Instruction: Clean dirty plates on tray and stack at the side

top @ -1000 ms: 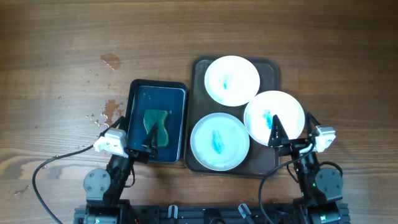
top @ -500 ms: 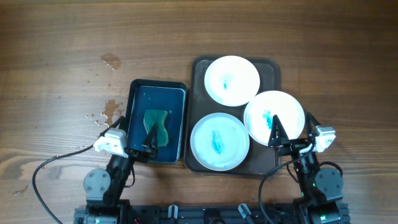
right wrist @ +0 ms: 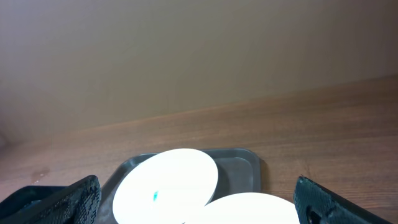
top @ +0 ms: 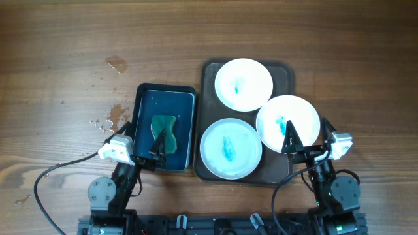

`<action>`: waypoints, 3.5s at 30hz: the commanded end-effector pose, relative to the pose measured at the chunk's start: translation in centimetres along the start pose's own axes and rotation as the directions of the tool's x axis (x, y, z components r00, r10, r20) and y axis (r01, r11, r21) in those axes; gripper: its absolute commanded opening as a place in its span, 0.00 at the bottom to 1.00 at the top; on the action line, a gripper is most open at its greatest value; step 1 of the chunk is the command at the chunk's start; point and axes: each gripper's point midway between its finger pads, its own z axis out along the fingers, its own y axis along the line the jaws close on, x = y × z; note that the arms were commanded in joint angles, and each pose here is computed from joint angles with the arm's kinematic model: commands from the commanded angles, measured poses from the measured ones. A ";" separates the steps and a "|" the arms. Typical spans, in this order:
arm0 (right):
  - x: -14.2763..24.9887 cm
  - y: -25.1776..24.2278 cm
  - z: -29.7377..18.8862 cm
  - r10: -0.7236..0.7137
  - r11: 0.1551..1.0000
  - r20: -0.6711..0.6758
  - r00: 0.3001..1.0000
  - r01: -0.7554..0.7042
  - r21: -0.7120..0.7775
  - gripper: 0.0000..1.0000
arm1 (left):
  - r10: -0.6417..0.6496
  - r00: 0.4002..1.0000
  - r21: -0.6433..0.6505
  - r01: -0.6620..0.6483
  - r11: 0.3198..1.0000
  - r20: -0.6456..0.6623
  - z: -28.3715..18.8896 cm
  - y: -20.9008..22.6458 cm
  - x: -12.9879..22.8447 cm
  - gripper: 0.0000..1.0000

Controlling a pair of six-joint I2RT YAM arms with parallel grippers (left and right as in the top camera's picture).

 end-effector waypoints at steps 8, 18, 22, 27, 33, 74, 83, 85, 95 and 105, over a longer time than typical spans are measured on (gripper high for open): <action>-0.2 -0.3 0.0 0.008 1.000 0.012 1.000 -0.008 0.017 1.00 | 0.013 1.000 -0.001 -0.013 1.000 0.001 0.0 0.0 0.2 1.00; -0.2 -0.3 0.0 0.008 1.000 0.012 1.000 -0.008 0.017 1.00 | 0.013 1.000 -0.001 -0.013 1.000 0.001 0.0 0.0 0.2 1.00; -1.1 -0.4 0.0 0.011 1.000 0.048 0.999 -0.012 0.024 1.00 | 0.018 1.000 0.030 -0.018 0.999 0.013 0.0 -0.5 -0.2 1.00; -2.7 2.1 -0.3 0.215 0.971 0.070 0.974 -0.205 -0.123 1.00 | -0.002 0.978 0.147 -0.029 0.989 0.208 -0.9 -3.2 -5.5 1.00; -11.9 7.2 -1.9 0.004 0.966 0.062 0.998 0.012 -0.258 1.00 | -0.073 0.996 0.081 0.069 0.994 0.054 -1.3 -4.5 -12.4 1.00; 4.9 9.5 1.1 0.156 0.981 -0.936 0.316 -0.157 0.110 0.68 | -0.537 0.337 -0.616 -0.201 0.761 -0.773 6.6 4.5 13.2 0.49; 4.8 8.1 1.7 0.154 0.987 -0.922 0.354 -0.088 0.131 0.72 | -0.468 0.355 -0.556 -0.204 0.806 -0.809 8.5 4.0 10.8 0.70; 4.7 7.5 1.9 0.154 0.988 -0.916 0.370 -0.064 0.140 0.72 | -0.472 0.345 -0.553 -0.189 0.812 -0.811 8.1 3.2 8.9 0.82; 10.2 8.9 -3.0 0.121 0.980 -0.982 0.142 -0.172 0.096 0.63 | -0.524 0.194 -0.556 -0.191 0.809 -0.830 2.6 3.4 16.0 0.34; 15.9 6.1 -1.8 0.134 0.990 -0.982 0.132 -0.069 0.126 0.61 | -0.501 0.252 -0.536 -0.089 0.840 -0.828 5.6 1.3 11.8 0.47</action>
